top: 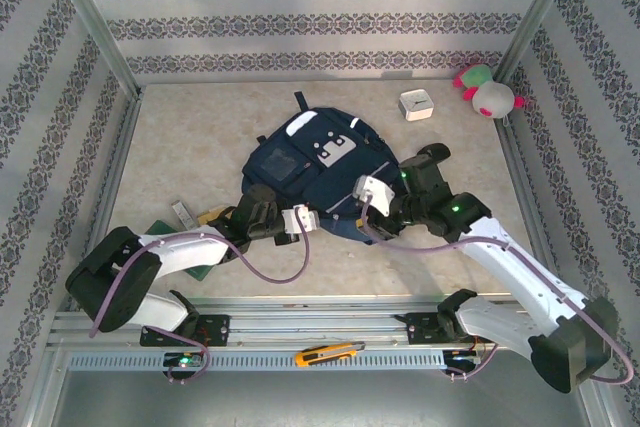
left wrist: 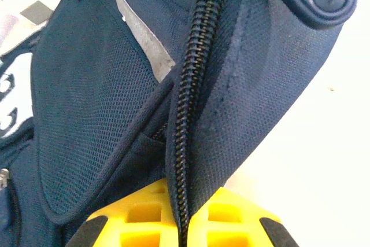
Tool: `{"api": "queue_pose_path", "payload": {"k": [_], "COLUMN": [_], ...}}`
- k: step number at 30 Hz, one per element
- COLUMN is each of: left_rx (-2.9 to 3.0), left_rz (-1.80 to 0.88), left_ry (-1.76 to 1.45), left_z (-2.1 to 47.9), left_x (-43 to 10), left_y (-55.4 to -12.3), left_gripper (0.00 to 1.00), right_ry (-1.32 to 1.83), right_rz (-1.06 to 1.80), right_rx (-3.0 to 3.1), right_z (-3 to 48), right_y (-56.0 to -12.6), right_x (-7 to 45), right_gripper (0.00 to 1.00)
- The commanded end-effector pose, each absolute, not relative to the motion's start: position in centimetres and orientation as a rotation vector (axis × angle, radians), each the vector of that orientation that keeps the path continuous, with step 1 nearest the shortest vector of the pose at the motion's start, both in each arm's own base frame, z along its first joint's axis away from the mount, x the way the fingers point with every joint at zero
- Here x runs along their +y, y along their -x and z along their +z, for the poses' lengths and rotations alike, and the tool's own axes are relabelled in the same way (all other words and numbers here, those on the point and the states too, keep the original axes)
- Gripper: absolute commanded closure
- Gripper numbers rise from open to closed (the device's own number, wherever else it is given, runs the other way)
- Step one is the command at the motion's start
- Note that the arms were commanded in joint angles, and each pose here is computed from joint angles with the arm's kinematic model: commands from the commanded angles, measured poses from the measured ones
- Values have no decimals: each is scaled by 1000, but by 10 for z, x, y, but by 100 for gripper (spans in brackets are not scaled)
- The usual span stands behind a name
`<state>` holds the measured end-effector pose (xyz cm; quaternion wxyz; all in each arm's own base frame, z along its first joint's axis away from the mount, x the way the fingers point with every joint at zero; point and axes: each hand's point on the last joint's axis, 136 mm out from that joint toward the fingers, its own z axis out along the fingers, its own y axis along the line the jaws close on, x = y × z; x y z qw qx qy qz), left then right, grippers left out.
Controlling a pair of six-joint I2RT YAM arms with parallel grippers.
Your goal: Pack the student bag
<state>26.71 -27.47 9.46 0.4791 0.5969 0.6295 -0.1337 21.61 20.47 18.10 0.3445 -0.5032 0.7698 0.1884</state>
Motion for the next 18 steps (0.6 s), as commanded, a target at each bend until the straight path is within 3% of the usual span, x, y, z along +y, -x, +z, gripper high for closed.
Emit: {"api": "queue_pose_path", "payload": {"k": [1,10,18], "left_rx": [1473,1505,1549], "left_rz": [-512,-605,-664], "left_ry": [-1351,-1314,-1260], "left_z": [119,127,128], "left_x": [-291,-298,-303], "left_y": [-261,-260,-263], "left_gripper": [100,100,100], "right_ry": [727,101,-253], "right_rz": [479,409,653], "right_rx": [2370,2465,2566], "right_z": [184,188,172], "right_y": [-216,-218,-200], "right_x": [195,215,236], "right_gripper": [41,33,45]}}
